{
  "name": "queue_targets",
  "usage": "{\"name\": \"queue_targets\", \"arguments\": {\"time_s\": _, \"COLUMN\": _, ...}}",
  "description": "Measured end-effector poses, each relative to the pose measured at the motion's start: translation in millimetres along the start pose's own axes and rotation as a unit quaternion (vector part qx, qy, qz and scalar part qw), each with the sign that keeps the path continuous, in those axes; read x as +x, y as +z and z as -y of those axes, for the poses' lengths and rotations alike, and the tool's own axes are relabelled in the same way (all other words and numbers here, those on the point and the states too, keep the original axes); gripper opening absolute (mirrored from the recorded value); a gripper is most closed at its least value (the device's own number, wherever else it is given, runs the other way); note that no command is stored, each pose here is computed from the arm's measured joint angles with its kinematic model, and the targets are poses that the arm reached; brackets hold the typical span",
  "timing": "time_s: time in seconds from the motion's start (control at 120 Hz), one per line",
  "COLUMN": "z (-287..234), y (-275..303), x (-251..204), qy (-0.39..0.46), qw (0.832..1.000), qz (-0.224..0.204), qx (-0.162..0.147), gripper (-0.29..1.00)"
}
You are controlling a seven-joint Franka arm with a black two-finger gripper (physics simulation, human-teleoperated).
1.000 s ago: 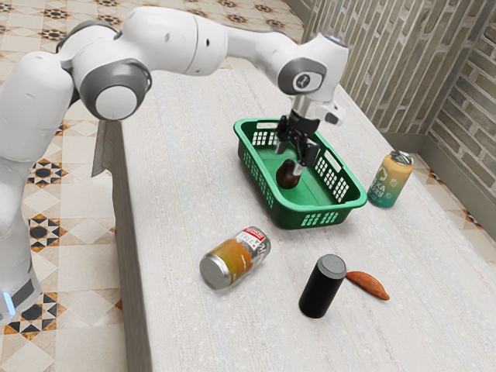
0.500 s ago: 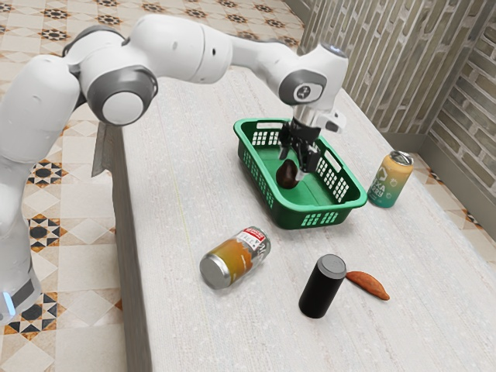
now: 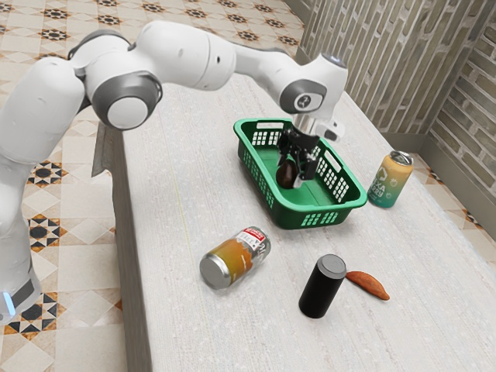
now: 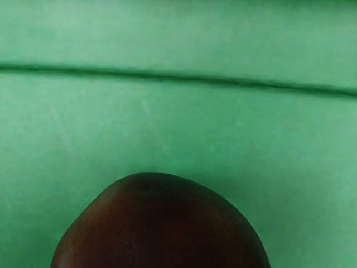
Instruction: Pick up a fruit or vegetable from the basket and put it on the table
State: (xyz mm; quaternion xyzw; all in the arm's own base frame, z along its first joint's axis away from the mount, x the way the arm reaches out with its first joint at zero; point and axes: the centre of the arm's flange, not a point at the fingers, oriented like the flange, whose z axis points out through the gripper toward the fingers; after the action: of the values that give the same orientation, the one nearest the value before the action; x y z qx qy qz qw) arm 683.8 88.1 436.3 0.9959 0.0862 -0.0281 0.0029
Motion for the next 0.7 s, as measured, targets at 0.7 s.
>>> {"name": "queue_targets", "arguments": {"time_s": 0.7, "z": 2, "y": 18, "x": 5, "qy": -0.002, "qw": 1.0, "qz": 0.008, "qx": 0.002, "gripper": 0.7}}
